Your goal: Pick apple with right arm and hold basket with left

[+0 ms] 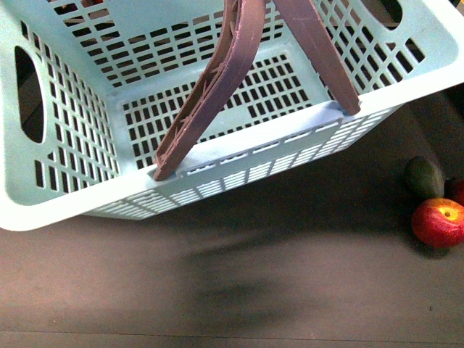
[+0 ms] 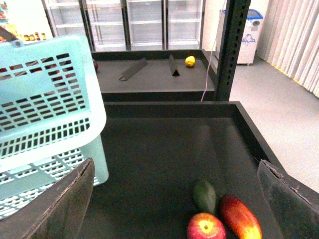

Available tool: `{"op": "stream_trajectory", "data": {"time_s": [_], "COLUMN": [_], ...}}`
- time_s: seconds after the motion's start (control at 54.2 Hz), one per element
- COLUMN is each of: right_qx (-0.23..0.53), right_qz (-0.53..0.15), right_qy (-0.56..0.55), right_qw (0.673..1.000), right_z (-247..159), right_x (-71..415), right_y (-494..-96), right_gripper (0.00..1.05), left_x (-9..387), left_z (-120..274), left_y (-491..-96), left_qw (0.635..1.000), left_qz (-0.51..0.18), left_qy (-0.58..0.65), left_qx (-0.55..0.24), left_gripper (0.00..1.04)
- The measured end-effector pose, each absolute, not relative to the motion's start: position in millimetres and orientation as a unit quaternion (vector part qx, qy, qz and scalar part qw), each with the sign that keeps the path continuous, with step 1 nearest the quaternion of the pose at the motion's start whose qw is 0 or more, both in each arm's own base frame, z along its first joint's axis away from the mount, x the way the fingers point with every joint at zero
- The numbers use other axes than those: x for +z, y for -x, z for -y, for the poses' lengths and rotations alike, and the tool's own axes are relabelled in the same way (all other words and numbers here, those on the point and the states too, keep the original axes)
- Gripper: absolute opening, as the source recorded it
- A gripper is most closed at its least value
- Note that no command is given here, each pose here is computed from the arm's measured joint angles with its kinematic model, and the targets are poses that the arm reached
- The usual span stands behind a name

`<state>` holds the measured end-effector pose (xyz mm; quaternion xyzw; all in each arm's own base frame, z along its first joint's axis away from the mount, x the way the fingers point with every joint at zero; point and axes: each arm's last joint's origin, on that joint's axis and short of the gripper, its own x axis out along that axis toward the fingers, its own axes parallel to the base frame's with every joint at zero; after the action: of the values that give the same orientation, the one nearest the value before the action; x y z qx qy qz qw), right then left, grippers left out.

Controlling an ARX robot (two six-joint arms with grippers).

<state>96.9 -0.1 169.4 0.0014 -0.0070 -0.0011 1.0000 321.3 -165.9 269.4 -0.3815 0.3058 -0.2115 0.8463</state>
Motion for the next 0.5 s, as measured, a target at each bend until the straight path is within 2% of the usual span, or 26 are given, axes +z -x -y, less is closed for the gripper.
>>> {"op": "stream_trajectory", "data": {"time_s": [0.332,0.461,0.498], "right_qx": [-0.005,-0.045,-0.045], "right_qz": [0.002,-0.197,-0.231], "right_qy": [-0.001,0.046,0.052], "right_qw": [1.0,0.978,0.97], "right_z": [0.2,4.3,6.1], "right_x": [169.1,166.1,163.0], "right_y": [-97.1,-100.4,-102.8], "right_gripper": [0.96,0.96,0.96], "left_x": [269.1,268.8,269.0], "left_z": [165.6,165.0,165.0], "left_y": [-320.7,-320.8,-320.7], "left_qw": [0.849,0.849,0.849], "left_qz": [-0.304,-0.304,-0.304], "left_qy": [0.377,0.376,0.377], "left_qx": [-0.213,-0.212,-0.213], "left_gripper": [0.15,0.15,0.15]}}
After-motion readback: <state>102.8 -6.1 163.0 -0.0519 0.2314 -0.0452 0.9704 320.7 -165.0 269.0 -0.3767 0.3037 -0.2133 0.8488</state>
